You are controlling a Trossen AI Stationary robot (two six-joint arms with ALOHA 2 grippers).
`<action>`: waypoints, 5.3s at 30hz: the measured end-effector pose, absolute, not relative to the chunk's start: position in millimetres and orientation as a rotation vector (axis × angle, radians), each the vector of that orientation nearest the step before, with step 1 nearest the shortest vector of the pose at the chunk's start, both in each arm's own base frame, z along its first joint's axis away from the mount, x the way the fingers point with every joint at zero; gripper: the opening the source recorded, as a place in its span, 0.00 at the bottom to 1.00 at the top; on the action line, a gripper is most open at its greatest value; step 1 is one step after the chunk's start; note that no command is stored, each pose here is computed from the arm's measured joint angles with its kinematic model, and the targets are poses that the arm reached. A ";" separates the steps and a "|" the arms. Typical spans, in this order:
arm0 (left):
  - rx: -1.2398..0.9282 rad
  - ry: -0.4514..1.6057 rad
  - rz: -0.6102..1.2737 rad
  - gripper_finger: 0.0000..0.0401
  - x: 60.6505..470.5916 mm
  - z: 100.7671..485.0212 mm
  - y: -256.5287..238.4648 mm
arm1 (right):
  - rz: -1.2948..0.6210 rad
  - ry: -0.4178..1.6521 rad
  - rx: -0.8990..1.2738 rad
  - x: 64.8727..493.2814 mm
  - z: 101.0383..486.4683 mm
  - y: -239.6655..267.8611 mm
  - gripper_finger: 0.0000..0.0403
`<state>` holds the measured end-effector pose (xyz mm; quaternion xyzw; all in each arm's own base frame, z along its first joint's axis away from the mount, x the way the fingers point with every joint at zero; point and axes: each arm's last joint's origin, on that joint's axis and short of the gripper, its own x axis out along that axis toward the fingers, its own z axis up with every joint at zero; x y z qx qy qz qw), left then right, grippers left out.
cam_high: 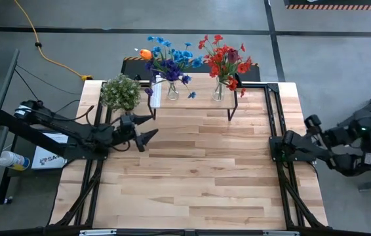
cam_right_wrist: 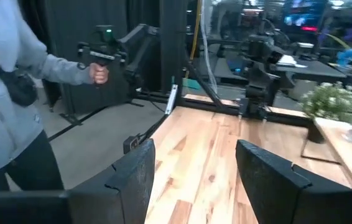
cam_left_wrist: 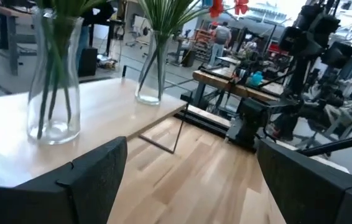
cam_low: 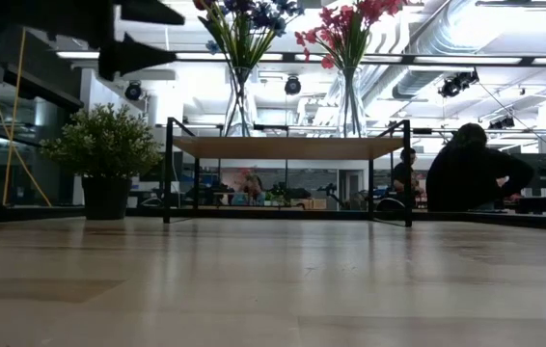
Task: Pick and place flowers into a vace then onto a shelf
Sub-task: Return to Home Position
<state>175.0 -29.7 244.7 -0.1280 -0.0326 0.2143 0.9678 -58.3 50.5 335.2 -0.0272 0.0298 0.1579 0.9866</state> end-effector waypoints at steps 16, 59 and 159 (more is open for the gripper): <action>-0.190 -0.058 0.486 0.98 158.7 232.9 -24.0 | 0.290 0.050 -0.070 2.1 301.6 20.6 0.53; -0.142 -0.049 0.570 0.98 146.0 236.4 -27.2 | 0.120 -0.083 0.072 65.5 238.5 -18.8 0.55; -0.111 -0.030 0.284 0.98 88.9 174.0 -20.5 | 0.461 -0.086 -0.070 89.0 174.4 -13.1 0.54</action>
